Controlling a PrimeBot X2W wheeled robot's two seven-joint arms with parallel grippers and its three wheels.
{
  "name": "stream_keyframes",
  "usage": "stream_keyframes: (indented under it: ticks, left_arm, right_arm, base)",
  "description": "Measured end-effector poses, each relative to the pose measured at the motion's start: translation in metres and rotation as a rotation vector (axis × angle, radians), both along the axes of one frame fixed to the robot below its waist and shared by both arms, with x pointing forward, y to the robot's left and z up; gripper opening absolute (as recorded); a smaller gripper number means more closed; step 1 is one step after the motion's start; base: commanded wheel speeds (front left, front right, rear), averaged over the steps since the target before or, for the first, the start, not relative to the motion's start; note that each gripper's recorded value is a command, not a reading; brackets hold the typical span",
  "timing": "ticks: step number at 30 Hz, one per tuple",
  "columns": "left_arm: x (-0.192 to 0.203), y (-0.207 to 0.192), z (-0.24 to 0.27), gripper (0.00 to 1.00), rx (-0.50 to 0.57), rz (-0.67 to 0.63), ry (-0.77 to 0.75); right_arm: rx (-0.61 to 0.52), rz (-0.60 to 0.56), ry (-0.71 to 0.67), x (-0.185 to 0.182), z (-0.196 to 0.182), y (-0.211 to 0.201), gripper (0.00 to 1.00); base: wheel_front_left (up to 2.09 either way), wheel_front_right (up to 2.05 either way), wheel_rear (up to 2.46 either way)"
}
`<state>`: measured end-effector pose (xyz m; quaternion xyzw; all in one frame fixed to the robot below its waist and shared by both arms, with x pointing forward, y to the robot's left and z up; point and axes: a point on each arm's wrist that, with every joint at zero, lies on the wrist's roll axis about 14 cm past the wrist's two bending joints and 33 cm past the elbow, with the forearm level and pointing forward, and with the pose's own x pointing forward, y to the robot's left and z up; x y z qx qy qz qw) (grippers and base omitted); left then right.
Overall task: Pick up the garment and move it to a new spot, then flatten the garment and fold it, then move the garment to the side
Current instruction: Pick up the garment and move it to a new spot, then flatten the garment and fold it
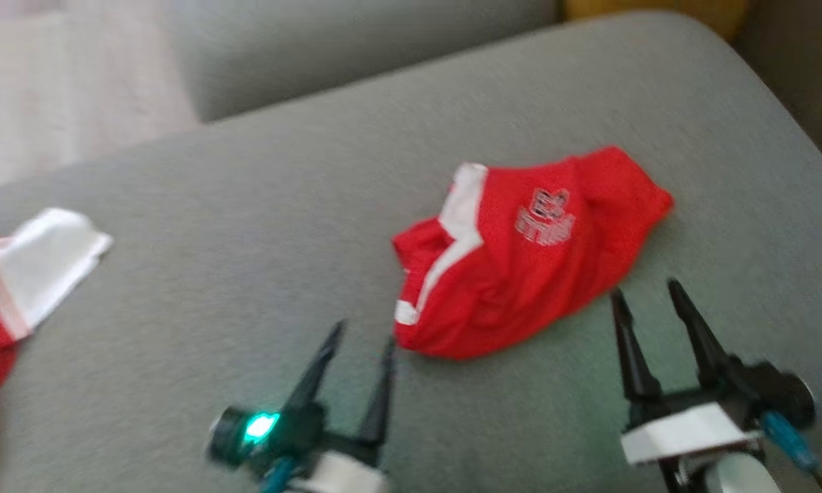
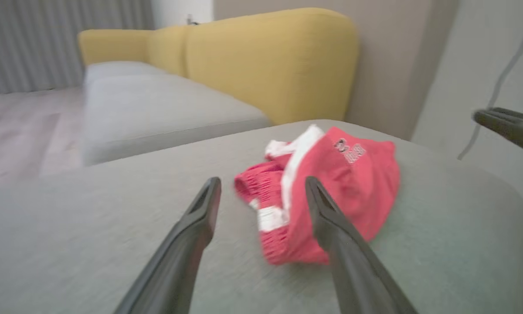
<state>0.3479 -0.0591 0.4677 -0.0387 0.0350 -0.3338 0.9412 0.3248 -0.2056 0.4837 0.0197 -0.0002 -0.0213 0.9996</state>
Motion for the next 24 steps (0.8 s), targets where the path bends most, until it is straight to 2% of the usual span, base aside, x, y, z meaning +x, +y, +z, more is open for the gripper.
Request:
stream_keyframes:
  ticks: [3, 7, 13, 17, 24]
  left_arm:
    - [-0.001, 0.051, -0.001, 1.0, 0.002, 0.167, 0.013]
    - [-0.012, 0.116, 0.002, 1.0, 0.024, 0.368, -0.006]
    - [-0.036, 0.167, 0.002, 1.0, 0.057, 0.541, -0.029]
    - [-0.04, 0.183, 0.005, 1.0, 0.062, 0.607, -0.041]
    - [-0.037, 0.186, 0.005, 1.0, 0.071, 0.626, -0.042]
  right_arm:
    - [0.01, 0.017, 0.008, -0.006, -0.004, 0.005, 1.0]
    - [0.0, 0.099, -0.001, -0.01, -0.004, 0.03, 1.0]
    - [-0.001, 0.155, -0.003, -0.019, -0.005, 0.046, 1.0]
    - [-0.004, 0.182, -0.026, -0.018, 0.002, 0.055, 1.0]
    - [0.001, 0.213, -0.019, -0.019, 0.0, 0.066, 1.0]
  base:
    - [0.0, 0.0, 0.0]
    - [0.0, 0.0, 0.0]
    - [0.0, 0.0, 0.0]
    - [0.0, 0.0, 0.0]
    - [0.0, 0.0, 0.0]
